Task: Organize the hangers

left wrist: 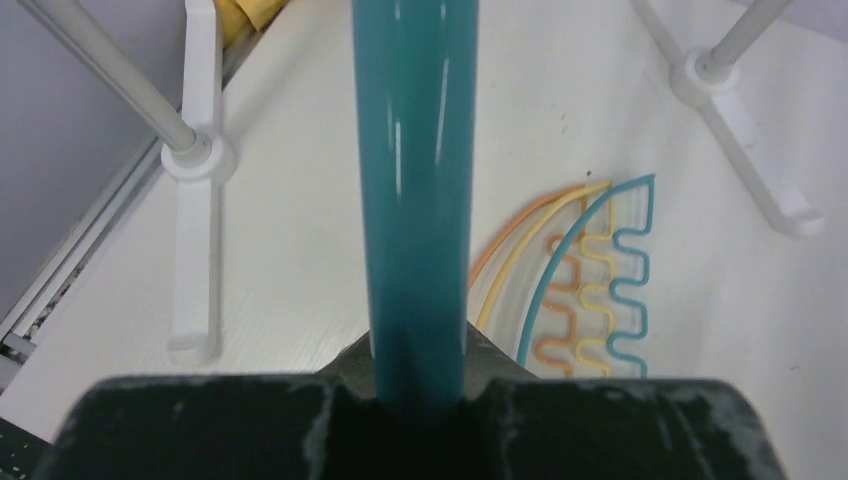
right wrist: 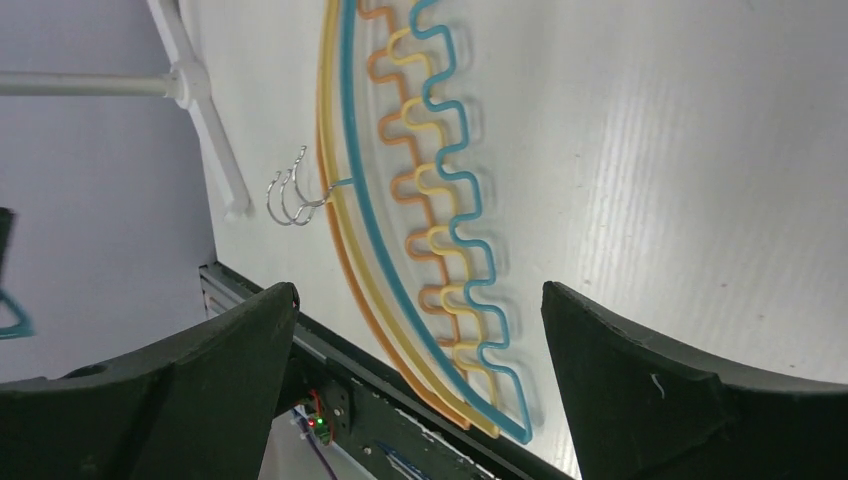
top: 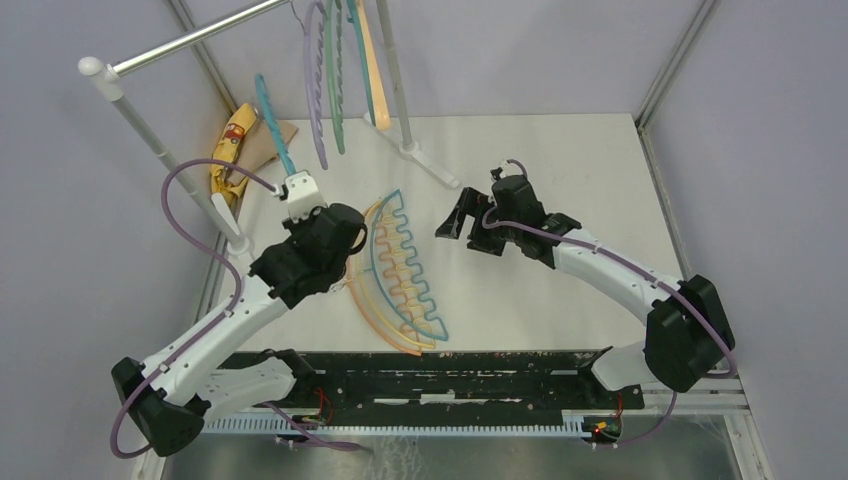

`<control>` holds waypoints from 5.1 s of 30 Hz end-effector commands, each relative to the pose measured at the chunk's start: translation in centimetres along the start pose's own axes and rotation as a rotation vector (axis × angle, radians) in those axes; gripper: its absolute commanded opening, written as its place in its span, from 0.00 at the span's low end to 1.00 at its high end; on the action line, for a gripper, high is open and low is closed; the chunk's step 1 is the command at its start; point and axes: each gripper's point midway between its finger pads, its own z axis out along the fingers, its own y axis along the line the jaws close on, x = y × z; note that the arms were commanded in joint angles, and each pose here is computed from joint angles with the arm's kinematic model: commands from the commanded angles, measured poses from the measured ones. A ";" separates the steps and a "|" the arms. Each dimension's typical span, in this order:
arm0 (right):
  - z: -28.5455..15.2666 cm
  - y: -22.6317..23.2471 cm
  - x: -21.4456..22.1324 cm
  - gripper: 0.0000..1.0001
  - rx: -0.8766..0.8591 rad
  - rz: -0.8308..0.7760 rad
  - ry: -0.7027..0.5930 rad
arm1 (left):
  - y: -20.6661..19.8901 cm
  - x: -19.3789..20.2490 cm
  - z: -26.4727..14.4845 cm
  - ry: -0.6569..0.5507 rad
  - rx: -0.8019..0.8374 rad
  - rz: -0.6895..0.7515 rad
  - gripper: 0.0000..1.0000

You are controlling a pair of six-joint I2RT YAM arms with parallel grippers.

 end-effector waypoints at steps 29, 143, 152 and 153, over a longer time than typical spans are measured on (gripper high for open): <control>-1.6 -2.3 -2.6 0.99 0.037 0.005 -0.046 | -2.3 -18.1 4.2 -0.127 0.096 0.112 0.03; 10.2 19.3 -6.4 0.01 -0.544 0.089 -0.068 | -5.8 3.8 -3.8 0.166 0.931 -0.079 0.99; 6.6 23.9 -5.9 0.01 -0.744 0.184 -0.018 | -5.0 4.7 -2.2 0.194 0.838 -0.058 0.99; 6.0 24.3 -6.0 0.01 -0.760 0.191 -0.015 | -4.9 4.7 -2.1 0.195 0.830 -0.054 0.99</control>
